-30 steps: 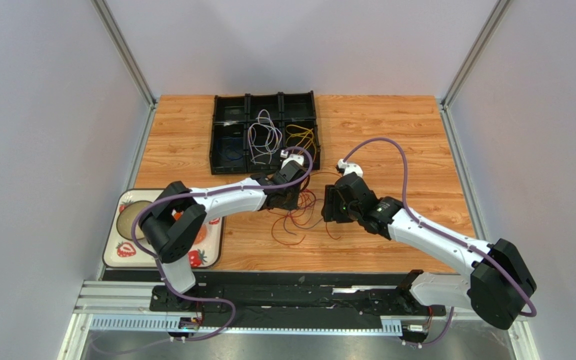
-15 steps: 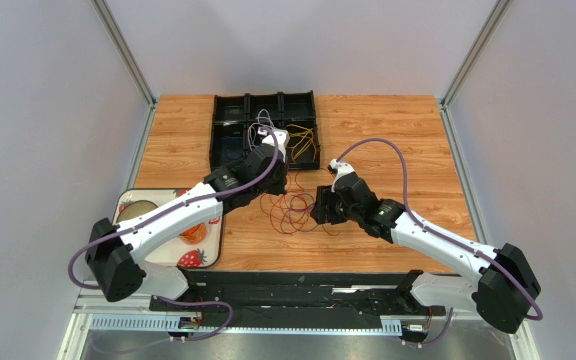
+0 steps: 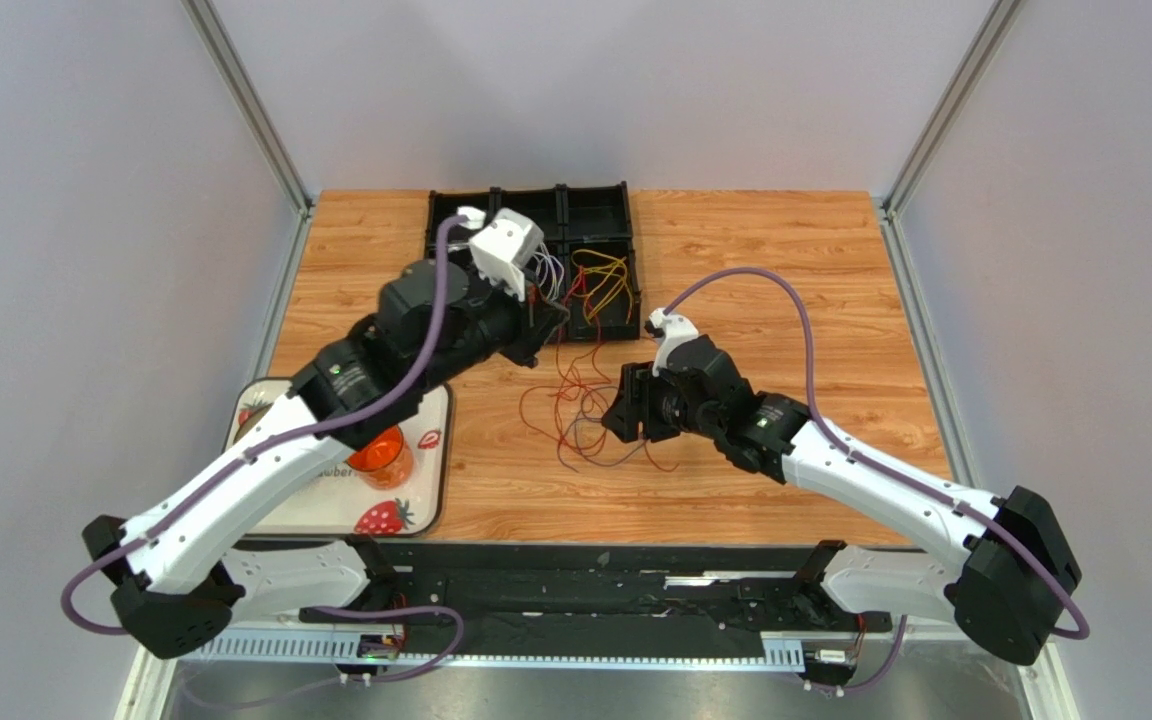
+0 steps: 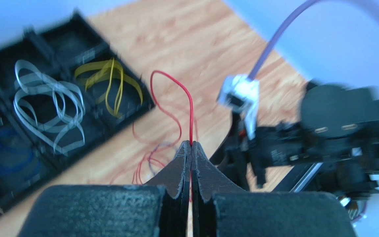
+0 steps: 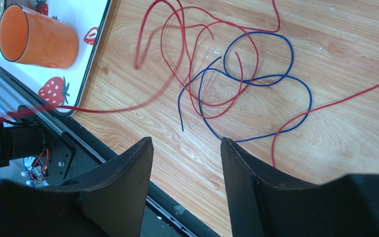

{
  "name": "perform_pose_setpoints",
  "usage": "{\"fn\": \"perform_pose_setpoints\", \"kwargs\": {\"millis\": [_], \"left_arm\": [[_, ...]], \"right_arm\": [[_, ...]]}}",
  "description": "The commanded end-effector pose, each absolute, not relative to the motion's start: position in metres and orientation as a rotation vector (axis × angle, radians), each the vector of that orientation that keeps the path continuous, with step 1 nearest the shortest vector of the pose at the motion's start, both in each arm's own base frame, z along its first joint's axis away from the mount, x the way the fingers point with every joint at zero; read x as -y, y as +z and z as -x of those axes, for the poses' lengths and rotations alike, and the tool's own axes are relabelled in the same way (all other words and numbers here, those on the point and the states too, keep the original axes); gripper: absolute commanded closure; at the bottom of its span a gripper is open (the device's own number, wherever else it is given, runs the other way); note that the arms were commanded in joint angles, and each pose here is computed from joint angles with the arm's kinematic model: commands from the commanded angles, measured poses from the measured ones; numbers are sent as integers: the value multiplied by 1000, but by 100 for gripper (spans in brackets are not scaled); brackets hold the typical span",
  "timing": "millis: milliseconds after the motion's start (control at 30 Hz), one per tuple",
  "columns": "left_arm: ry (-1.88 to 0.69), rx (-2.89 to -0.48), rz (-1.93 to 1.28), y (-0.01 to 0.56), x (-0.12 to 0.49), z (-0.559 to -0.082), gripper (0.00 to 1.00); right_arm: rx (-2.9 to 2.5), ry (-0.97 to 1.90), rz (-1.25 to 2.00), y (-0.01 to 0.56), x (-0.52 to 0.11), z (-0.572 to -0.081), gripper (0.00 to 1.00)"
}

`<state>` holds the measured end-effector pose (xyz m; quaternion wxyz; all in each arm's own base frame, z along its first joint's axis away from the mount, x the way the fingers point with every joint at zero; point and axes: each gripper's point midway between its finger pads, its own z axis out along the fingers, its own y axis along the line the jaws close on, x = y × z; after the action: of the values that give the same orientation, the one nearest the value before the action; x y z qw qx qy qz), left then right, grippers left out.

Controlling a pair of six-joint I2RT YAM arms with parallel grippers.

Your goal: Untangle the cables

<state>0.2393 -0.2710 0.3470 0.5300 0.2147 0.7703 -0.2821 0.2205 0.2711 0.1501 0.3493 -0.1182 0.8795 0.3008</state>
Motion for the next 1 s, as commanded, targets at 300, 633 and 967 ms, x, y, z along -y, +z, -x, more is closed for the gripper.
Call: {"fn": "perform_pose_setpoints", "kwargs": {"millis": [300, 633, 967], "left_arm": [[-847, -1248, -516, 517, 235, -187, 100], [-813, -1384, -489, 452, 246, -207, 100], [-806, -1391, -471, 449, 243, -208, 100]], "right_arm": [[-2175, 830, 312, 184, -281, -228, 43], [-2212, 894, 297, 161, -288, -218, 42], [-2279, 924, 246, 139, -323, -224, 44]]}}
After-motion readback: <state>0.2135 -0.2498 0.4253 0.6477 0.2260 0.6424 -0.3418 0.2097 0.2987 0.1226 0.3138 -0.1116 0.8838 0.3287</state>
